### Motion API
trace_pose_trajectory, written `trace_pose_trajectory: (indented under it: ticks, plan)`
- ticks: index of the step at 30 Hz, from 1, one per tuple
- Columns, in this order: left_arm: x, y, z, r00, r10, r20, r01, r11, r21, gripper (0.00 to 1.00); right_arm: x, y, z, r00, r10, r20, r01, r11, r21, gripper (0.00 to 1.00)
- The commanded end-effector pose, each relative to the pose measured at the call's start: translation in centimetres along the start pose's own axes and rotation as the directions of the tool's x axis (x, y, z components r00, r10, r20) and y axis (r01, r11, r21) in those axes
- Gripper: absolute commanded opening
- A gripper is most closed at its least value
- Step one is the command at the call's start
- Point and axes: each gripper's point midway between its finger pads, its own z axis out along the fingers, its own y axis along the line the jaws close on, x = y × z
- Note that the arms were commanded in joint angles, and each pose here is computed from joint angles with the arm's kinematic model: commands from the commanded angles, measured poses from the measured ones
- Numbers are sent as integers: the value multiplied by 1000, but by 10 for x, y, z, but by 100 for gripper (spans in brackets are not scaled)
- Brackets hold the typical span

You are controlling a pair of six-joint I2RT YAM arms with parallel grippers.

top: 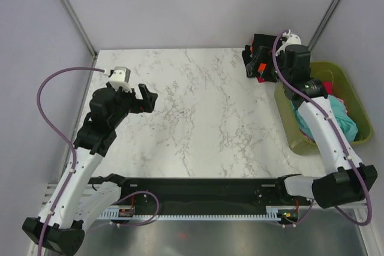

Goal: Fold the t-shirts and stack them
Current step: Grab the tshirt from the pile

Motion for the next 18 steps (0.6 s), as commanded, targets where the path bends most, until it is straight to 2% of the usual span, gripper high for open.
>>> trace_pose_trajectory:
  ticks: [1,2,3,4,7,8,11,14,16,18]
  plan:
    - [-25,-13,-7,995,-34,93,28,998,61,100,-60,5,-47,974,-13,227,3,999,42,98]
    - [-23,-14,-8,996,-25,82,19,997,69,100,-65,-4,-54,966,-35,256,12,996,90,98]
    - [-24,-17,-10,997,-15,82,8,996,85,100,-75,-27,-64,950,-68,306,-1,975,221,98]
    - [-24,-19,-13,996,-1,86,-8,995,98,100,-77,-43,-67,945,-110,307,14,955,298,98]
    - [-20,-14,-14,996,9,90,-17,997,78,100,-74,-119,-80,956,-67,286,-106,830,547,98]
    - [-20,-14,-15,996,22,92,-29,996,78,99,-73,-157,-92,954,-27,300,-175,761,624,98]
    - [-15,-11,-12,997,26,67,-30,997,64,100,-44,-216,-98,957,86,276,-265,641,720,98]
    - [-11,-13,-7,999,17,37,-20,997,74,98,-11,-248,-88,960,169,224,-281,561,779,98]
    - [-7,-12,-4,1000,16,14,-17,997,70,97,10,-261,-80,961,198,192,-270,533,802,98]
    - [-5,-12,-4,1000,13,5,-13,997,70,97,19,-267,-71,959,209,191,-276,536,798,98]
